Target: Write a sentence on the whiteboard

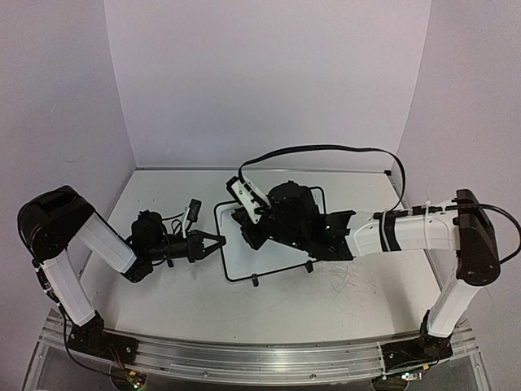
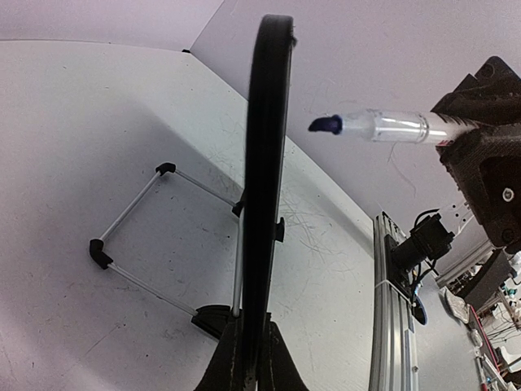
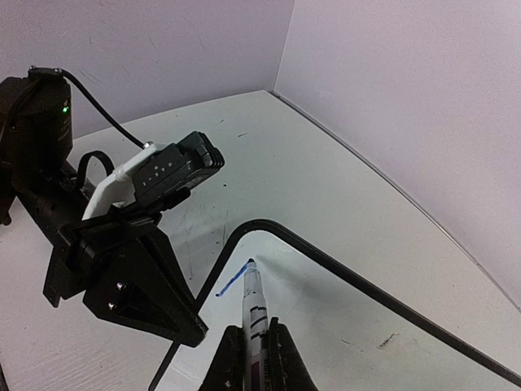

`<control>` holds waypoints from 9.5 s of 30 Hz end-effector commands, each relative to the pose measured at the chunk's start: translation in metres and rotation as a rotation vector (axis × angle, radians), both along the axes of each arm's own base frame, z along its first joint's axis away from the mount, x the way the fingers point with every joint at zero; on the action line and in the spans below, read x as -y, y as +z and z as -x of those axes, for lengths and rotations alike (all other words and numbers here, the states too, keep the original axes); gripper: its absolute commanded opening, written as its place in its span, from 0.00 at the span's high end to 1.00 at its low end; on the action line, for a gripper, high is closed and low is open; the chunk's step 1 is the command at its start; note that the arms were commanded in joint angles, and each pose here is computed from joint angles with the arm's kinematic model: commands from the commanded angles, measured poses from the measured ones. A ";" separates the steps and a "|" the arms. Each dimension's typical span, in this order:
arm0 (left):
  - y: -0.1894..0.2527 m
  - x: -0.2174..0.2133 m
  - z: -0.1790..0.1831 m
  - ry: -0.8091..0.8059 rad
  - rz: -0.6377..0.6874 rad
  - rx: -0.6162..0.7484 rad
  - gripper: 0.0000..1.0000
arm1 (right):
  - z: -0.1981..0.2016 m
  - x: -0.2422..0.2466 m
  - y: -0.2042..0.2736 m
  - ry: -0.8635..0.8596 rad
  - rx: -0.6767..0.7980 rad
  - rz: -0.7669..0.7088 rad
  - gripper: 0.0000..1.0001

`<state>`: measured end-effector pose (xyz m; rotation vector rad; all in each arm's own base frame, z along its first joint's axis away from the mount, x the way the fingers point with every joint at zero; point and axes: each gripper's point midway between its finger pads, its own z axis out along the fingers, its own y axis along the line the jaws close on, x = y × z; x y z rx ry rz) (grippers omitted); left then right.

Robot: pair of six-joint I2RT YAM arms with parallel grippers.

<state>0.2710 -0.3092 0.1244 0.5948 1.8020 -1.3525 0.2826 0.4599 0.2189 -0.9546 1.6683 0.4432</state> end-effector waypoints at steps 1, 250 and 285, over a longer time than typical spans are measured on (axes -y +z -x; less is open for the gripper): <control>-0.002 -0.004 -0.001 0.018 -0.009 -0.029 1.00 | -0.007 -0.009 0.017 -0.002 0.023 -0.045 1.00; -0.007 -0.004 0.001 0.025 -0.045 -0.036 1.00 | -0.021 0.027 -0.005 -0.086 -0.070 -0.095 1.00; -0.008 -0.005 0.002 0.029 -0.049 -0.038 1.00 | -0.008 0.021 -0.031 -0.040 -0.140 -0.058 1.00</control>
